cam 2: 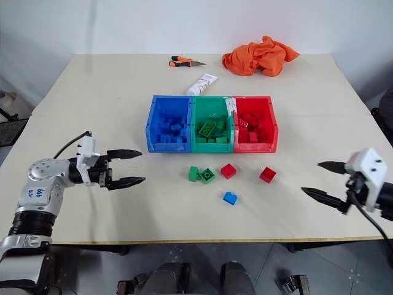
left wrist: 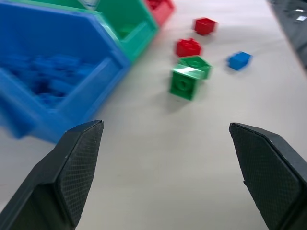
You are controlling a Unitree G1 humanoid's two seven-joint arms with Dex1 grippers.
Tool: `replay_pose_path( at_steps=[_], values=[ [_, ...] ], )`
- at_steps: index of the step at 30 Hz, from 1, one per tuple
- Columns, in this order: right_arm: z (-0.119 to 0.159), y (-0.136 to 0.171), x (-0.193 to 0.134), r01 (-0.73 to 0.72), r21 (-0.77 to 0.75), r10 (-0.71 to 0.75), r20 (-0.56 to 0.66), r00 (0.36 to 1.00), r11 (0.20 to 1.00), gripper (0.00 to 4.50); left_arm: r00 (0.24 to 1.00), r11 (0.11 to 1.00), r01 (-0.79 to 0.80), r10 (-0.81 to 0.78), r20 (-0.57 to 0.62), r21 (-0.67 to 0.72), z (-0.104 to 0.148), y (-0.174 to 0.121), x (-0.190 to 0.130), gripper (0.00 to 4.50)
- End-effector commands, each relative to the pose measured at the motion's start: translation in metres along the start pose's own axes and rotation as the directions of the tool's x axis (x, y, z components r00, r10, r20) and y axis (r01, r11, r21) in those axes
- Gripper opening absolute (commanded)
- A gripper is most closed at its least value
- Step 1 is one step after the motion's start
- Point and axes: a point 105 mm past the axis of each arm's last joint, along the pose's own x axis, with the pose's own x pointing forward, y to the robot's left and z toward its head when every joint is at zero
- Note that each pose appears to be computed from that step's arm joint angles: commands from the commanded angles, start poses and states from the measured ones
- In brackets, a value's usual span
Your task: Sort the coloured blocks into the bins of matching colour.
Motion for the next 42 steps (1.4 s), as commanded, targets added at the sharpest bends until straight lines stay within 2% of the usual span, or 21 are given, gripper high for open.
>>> replay_pose_path(
  at_steps=[1, 5, 9, 19, 25, 31, 34, 41, 42],
  values=[
    [0.003, -0.011, -0.031, 0.052, -0.045, -0.054, -0.04, 0.998, 0.998, 4.5, 0.999, 0.999, 0.026, -0.027, 0.018, 0.045, 0.006, -0.001, -0.003, 4.46],
    [0.004, -0.013, -0.034, 0.049, -0.049, -0.052, -0.056, 0.997, 0.998, 4.5, 0.999, 0.998, 0.045, -0.046, 0.018, 0.043, 0.004, -0.003, -0.004, 4.46],
    [0.009, -0.01, -0.019, 0.011, -0.054, -0.014, -0.05, 0.999, 0.998, 4.5, 0.996, 0.997, 0.058, -0.061, 0.068, 0.049, 0.008, -0.008, -0.006, 4.46],
    [0.03, 0.003, 0.063, -0.171, -0.078, 0.171, -0.009, 0.985, 0.982, 4.5, 0.997, 0.999, -0.003, -0.001, 0.08, 0.041, 0.009, -0.025, -0.016, 4.46],
    [0.019, 0.011, 0.113, -0.238, -0.026, 0.238, -0.021, 0.971, 0.971, 4.5, 0.995, 0.999, -0.042, 0.039, 0.092, 0.034, 0.013, -0.035, -0.016, 4.46],
    [0.011, 0.013, 0.135, -0.244, 0.005, 0.244, 0.007, 0.97, 0.97, 4.5, 0.993, 0.998, -0.063, 0.06, 0.099, 0.028, 0.015, -0.04, -0.014, 4.46],
    [0.002, 0.011, 0.14, -0.228, 0.037, 0.229, -0.038, 0.973, 0.973, 3.88, 0.993, 0.997, -0.069, 0.066, 0.1, 0.027, 0.015, -0.04, -0.014, 4.5],
    [0.022, 0.015, 0.137, -0.191, 0.003, 0.191, 0.061, 0.98, 0.982, 1.52, 0.993, 0.997, -0.071, 0.068, 0.102, 0.031, 0.018, -0.036, -0.011, 4.5],
    [0.027, 0.015, 0.136, -0.184, -0.007, 0.184, 0.074, 0.98, 0.983, 1.46, 0.993, 0.997, -0.07, 0.066, 0.102, 0.032, 0.018, -0.035, -0.011, 4.5]
  ],
)
